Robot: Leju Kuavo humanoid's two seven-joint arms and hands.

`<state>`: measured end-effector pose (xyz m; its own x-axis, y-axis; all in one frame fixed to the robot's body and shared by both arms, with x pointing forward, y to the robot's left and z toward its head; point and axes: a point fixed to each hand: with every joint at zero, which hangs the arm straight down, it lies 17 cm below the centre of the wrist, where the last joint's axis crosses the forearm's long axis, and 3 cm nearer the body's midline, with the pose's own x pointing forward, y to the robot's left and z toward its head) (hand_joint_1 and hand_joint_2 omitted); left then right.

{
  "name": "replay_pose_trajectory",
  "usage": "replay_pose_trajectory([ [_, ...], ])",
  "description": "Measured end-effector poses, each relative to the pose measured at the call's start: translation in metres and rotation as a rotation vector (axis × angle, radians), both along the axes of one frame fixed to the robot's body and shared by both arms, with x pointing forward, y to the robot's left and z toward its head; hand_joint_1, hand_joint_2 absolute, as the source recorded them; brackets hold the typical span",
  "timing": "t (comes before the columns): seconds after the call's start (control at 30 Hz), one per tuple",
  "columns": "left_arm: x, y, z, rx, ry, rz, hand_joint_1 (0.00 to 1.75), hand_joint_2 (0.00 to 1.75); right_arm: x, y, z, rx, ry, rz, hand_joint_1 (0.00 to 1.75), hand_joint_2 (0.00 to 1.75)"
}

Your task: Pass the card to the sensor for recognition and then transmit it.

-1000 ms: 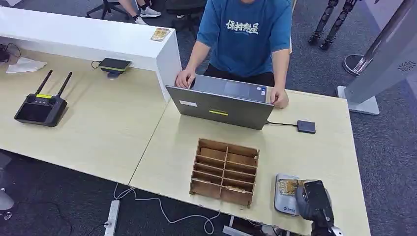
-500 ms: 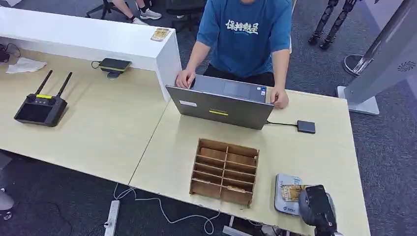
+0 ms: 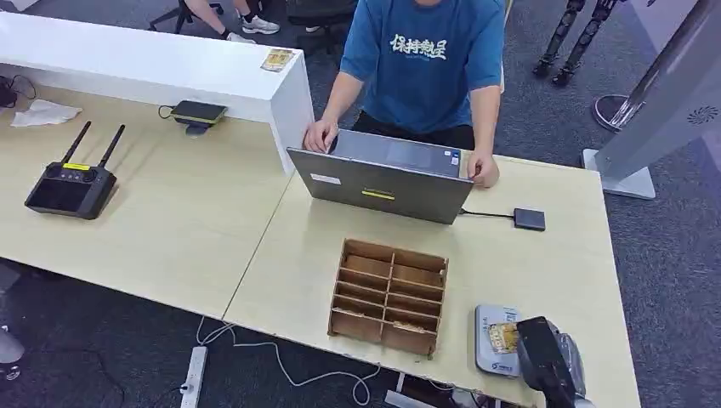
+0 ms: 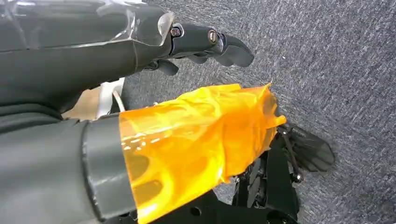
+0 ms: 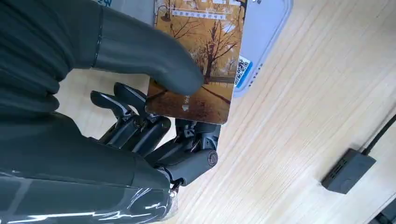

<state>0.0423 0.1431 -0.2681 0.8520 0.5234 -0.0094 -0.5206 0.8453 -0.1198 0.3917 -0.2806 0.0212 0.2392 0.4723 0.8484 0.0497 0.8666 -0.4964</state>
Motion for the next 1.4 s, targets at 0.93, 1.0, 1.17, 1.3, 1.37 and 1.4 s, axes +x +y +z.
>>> replay_pose_trajectory([
  [0.93,-0.002,-0.003,0.001,-0.018,0.010,-0.003,0.00,0.00,0.027,0.020,0.026,-0.350,-0.064,0.080,1.75,1.75],
  [1.0,-0.002,-0.003,0.001,-0.016,0.010,-0.004,0.00,0.00,0.030,0.019,0.045,-0.371,-0.137,0.062,1.75,1.75],
  [1.17,-0.001,-0.002,0.000,-0.012,0.008,-0.008,0.00,0.00,0.036,0.024,0.083,-0.382,-0.268,0.047,1.75,1.75],
  [1.3,-0.001,-0.002,0.000,-0.008,0.005,-0.012,0.00,0.00,0.044,0.026,0.115,-0.370,-0.362,0.036,1.75,1.75],
  [1.37,-0.001,-0.002,0.000,-0.006,0.003,-0.017,0.00,0.00,0.049,0.025,0.130,-0.355,-0.403,0.026,1.75,1.75],
  [1.4,-0.001,-0.002,0.000,-0.006,0.003,-0.018,0.00,0.00,0.051,0.024,0.137,-0.353,-0.420,0.020,1.75,1.75],
])
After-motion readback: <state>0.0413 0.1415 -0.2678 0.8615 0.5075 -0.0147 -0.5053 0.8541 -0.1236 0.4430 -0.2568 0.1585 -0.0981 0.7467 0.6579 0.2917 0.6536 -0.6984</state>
